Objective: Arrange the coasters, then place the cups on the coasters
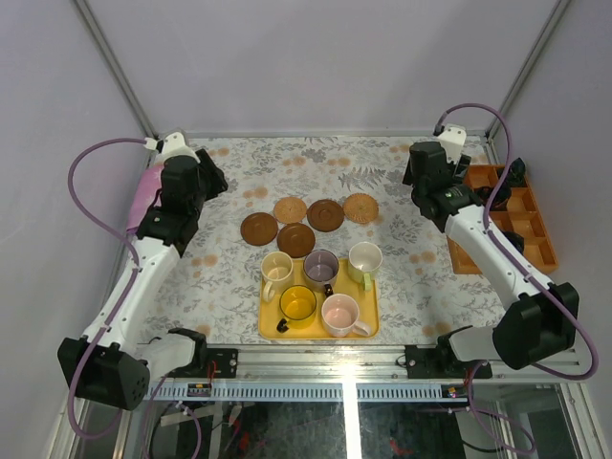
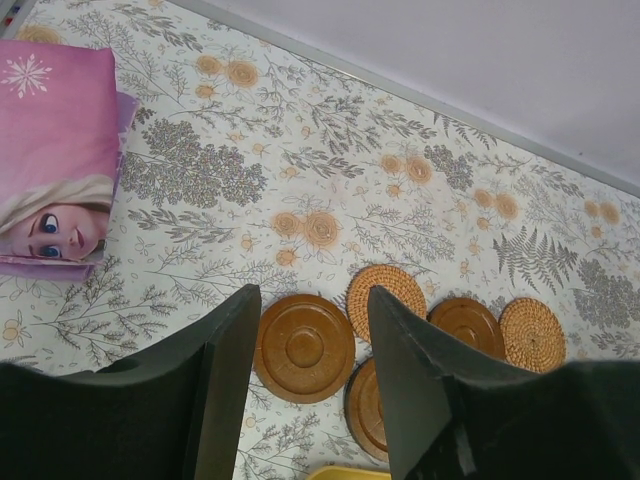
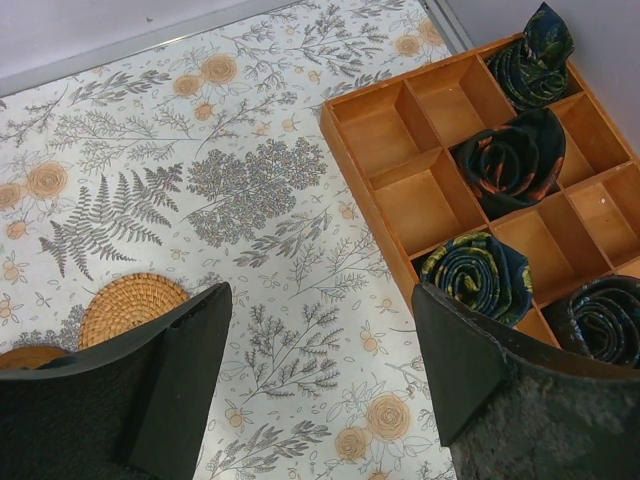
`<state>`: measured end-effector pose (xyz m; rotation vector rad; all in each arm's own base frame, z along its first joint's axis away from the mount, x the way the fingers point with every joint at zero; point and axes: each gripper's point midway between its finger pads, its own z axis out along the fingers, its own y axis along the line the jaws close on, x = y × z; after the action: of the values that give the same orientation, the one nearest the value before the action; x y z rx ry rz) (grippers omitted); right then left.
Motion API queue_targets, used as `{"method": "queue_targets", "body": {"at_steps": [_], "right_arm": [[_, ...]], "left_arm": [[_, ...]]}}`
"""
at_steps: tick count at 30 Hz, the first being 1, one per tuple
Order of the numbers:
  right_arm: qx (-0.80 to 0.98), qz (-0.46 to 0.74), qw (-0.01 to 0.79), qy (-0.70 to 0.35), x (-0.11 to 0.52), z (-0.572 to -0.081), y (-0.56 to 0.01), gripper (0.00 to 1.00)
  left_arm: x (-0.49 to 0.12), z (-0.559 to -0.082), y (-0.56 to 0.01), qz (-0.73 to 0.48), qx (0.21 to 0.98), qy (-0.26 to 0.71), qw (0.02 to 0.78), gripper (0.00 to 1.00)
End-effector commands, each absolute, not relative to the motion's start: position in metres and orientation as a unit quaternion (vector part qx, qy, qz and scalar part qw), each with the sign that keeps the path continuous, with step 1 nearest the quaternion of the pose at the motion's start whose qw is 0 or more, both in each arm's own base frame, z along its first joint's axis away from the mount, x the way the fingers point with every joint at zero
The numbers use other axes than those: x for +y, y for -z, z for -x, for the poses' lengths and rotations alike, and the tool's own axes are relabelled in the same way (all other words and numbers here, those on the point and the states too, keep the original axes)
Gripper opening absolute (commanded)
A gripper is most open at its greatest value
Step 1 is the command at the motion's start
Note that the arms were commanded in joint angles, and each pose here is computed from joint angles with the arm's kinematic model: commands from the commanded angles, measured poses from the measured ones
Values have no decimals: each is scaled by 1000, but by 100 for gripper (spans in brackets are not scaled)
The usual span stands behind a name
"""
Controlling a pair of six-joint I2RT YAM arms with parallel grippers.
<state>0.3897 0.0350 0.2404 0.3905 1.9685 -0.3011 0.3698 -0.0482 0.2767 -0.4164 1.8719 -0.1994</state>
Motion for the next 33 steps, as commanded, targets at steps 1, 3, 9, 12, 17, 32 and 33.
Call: {"method": "queue_targets", "body": {"at_steps": [1,3,9,12,17,32,33], "right_arm": [[811,-175,546,115,40,-399,-254,80],[814,-172,544,108,43,-400,-252,81],[838,-158,517,74,61,-405,-229,82],[855,-136,500,35,80,-409,-213,78],[876,-83,474,-26,121,-416,-188,66],[919,51,375,-112,222,-434,-126,6],[922,56,366,-117,226,-433,-121,2]], "left_arm": [[-44,-376,-272,188,792,80,575,47],[-47,-377,-263,190,797,87,567,47],[-63,-383,-227,194,815,119,532,47],[-71,-386,-205,195,831,131,505,47],[-77,-387,-170,202,850,133,467,40],[-87,-383,-101,200,897,122,376,0],[-87,-382,-96,200,900,120,367,0]]}}
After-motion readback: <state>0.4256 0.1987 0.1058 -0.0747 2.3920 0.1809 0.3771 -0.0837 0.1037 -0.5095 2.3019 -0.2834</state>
